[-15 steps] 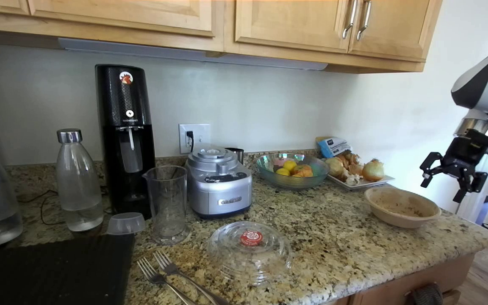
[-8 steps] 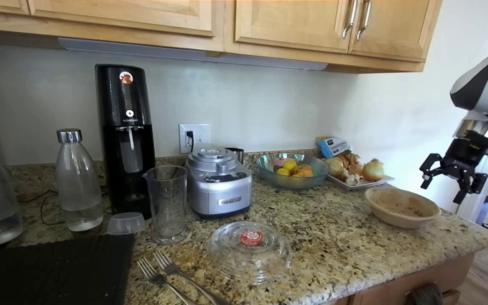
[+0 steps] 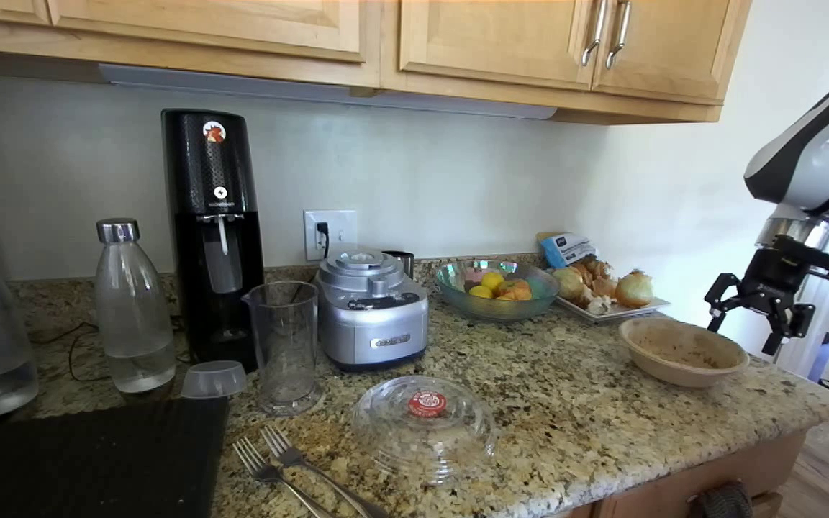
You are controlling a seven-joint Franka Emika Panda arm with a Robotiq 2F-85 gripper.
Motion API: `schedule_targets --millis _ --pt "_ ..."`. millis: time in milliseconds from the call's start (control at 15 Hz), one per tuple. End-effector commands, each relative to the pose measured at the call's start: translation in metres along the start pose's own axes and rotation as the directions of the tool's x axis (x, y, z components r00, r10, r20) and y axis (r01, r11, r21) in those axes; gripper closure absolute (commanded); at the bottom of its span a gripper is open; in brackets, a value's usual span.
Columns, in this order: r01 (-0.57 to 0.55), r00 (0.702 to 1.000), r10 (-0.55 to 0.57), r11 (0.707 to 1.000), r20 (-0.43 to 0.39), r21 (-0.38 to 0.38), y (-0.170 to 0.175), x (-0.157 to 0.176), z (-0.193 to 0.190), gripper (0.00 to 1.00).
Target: Unstack the bowls
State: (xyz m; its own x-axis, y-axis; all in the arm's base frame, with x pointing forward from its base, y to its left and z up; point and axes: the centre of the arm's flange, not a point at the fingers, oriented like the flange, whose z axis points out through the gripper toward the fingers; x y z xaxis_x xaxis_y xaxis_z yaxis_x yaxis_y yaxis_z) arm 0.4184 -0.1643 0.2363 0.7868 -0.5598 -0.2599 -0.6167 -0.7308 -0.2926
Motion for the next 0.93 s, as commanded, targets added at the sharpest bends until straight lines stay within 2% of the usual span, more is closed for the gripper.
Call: schedule_targets --millis 0,67,200,267,333,467,533,600,867 --pt "0.019 1.000 -0.019 1.000 -0.007 0.010 0.009 0.015 0.003 0.00" --pt "0.016 1.000 -0.016 1.000 -0.003 0.014 0.010 0.017 0.003 0.01" --pt "0.011 1.000 -0.011 1.000 -0.003 0.021 0.011 0.020 0.003 0.11" --pt "0.012 1.000 -0.012 1.000 -0.002 0.023 0.011 0.021 0.003 0.18" --pt "0.014 1.000 -0.014 1.000 -0.006 0.027 0.010 0.021 0.002 0.29" --pt "0.026 1.000 -0.026 0.999 -0.003 0.035 0.008 0.021 0.002 0.35" --pt "0.029 1.000 -0.029 0.999 -0.004 0.036 0.007 0.021 0.002 0.36" --pt "0.031 1.000 -0.031 0.999 -0.003 0.035 0.007 0.021 0.004 0.32" --pt "0.024 1.000 -0.024 0.999 -0.003 0.026 0.013 0.025 0.007 0.26"
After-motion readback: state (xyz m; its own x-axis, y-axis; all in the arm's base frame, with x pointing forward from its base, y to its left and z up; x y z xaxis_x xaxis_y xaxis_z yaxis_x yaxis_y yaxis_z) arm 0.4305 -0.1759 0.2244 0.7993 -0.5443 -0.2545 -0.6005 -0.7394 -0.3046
